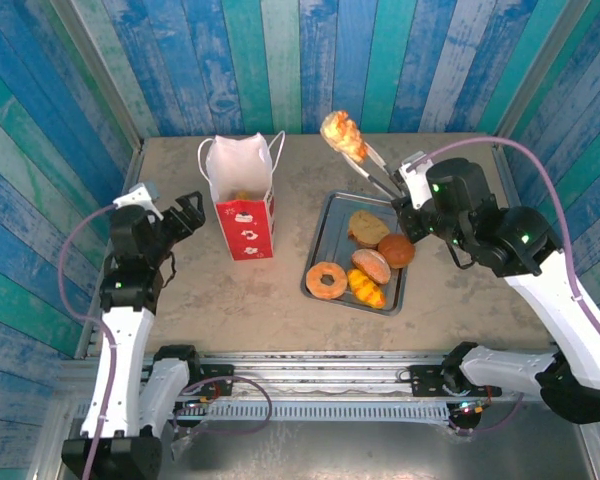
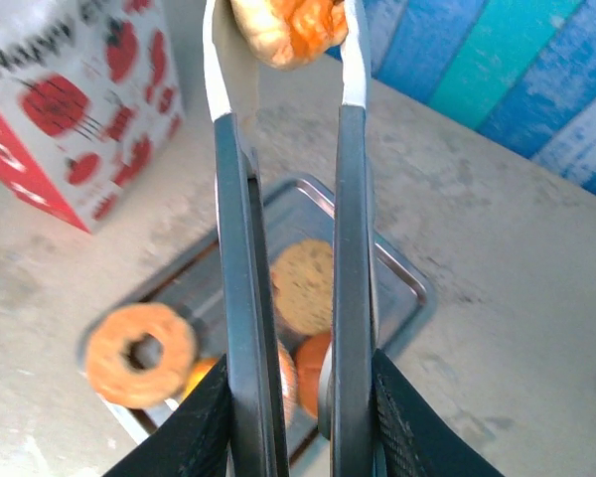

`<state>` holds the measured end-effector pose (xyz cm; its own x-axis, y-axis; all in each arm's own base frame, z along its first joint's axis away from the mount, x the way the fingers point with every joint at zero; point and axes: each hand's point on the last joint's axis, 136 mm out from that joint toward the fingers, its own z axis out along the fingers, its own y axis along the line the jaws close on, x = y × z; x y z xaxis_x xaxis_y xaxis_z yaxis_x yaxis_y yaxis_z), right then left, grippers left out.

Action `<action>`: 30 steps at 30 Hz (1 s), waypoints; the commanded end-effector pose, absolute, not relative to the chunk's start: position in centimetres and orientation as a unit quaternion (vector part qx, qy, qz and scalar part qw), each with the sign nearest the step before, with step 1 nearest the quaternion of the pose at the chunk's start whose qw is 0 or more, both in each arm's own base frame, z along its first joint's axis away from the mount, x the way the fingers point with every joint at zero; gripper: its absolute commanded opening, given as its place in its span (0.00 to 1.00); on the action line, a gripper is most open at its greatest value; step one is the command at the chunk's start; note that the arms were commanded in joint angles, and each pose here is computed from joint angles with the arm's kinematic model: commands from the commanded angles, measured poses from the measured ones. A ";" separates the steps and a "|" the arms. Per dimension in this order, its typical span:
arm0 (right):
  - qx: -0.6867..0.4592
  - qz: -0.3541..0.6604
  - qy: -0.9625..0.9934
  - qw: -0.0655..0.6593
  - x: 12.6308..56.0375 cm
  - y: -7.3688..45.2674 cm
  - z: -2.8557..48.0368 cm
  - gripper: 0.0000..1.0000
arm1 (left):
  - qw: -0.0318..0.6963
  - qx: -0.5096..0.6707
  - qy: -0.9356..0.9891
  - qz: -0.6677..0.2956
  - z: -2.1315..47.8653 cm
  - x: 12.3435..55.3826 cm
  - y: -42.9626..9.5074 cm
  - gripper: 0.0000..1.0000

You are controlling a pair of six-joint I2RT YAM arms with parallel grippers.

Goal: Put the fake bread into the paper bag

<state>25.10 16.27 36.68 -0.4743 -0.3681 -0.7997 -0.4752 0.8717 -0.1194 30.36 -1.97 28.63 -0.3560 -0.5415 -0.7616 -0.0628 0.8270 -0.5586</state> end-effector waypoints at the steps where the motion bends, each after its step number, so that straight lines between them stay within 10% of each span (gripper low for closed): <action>1: -0.226 0.113 0.846 0.469 24.6 18.4 39.0 0.22 | 0.542 -0.168 0.777 -0.272 31.2 31.5 -3.4 0.97; 11: -0.255 0.207 0.816 0.475 24.2 27.1 42.9 0.22 | 0.525 -0.189 0.766 -0.321 31.2 36.4 -4.1 0.87; 30: -0.257 0.160 0.870 0.390 28.6 35.9 36.1 0.23 | 0.504 -0.200 0.769 -0.339 28.6 37.8 -4.4 0.37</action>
<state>28.39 36.24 34.75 -0.5700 -0.3550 -0.7410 -0.5989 0.7969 0.0790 37.78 -4.55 28.86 -0.4197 -0.6494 -0.6342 0.0278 0.6892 -0.7241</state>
